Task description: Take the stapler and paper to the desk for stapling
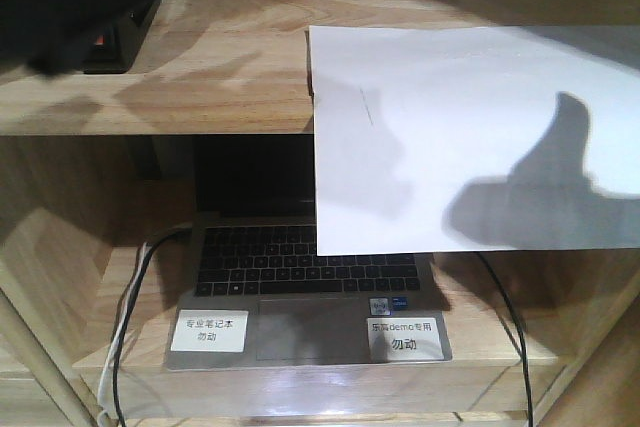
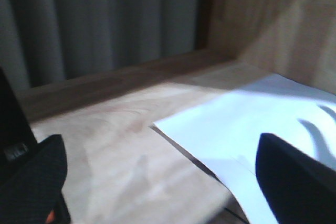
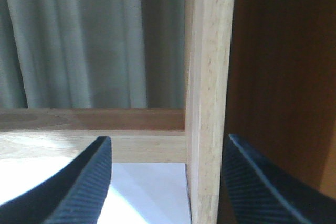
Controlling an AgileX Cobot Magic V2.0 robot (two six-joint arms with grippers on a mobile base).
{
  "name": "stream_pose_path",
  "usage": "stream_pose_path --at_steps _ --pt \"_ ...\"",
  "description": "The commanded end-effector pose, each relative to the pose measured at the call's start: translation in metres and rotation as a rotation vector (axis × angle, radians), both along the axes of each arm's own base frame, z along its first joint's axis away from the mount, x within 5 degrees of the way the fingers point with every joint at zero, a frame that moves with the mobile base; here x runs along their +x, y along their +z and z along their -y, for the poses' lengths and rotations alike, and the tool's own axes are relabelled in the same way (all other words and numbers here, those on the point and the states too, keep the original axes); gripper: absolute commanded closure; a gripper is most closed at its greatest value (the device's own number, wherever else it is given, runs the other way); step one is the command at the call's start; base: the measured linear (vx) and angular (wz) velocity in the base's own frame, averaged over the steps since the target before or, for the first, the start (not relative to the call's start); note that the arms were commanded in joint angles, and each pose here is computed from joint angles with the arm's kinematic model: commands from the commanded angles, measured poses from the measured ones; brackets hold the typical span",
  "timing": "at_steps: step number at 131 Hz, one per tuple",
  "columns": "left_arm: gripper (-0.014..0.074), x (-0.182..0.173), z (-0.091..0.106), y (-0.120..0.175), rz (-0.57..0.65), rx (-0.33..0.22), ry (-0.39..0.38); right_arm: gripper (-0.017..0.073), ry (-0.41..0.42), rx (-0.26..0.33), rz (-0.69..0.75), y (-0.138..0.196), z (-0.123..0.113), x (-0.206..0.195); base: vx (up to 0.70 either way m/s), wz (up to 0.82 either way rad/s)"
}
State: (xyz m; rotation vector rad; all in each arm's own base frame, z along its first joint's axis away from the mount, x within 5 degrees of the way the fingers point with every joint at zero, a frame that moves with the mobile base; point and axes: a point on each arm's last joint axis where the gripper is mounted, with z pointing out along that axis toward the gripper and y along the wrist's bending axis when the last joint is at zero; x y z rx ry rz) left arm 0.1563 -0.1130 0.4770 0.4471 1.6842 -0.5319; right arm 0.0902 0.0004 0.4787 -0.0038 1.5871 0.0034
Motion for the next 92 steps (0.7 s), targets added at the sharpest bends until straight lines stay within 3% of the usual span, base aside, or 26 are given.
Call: stream_pose_path --at_steps 1,21,37,55,73,92 --pt "-0.0078 0.008 0.000 0.027 0.032 -0.064 0.069 0.0125 -0.007 -0.009 0.096 0.014 0.001 -0.001 0.00 0.00" --pt "-0.0066 0.032 0.003 0.047 -0.021 -0.024 0.202 0.0125 -0.007 -0.009 0.096 0.014 0.001 -0.001 0.00 0.00" --pt "-0.0065 0.051 0.010 0.057 -0.067 0.014 0.264 0.0125 -0.007 -0.009 0.096 0.014 0.001 -0.001 0.00 0.00" --pt "-0.0055 0.073 0.019 0.057 -0.172 0.038 0.341 0.0125 -0.007 -0.009 0.096 0.014 0.001 -0.001 0.00 0.00" --pt "-0.0052 0.095 0.026 0.053 -0.241 0.120 0.434 0.0125 -0.007 -0.009 0.096 0.014 0.001 -0.001 0.00 0.00" --pt "-0.0047 0.110 0.026 0.052 -0.289 0.139 0.495 0.0125 -0.007 -0.009 0.096 0.014 0.001 -0.001 0.00 0.00"
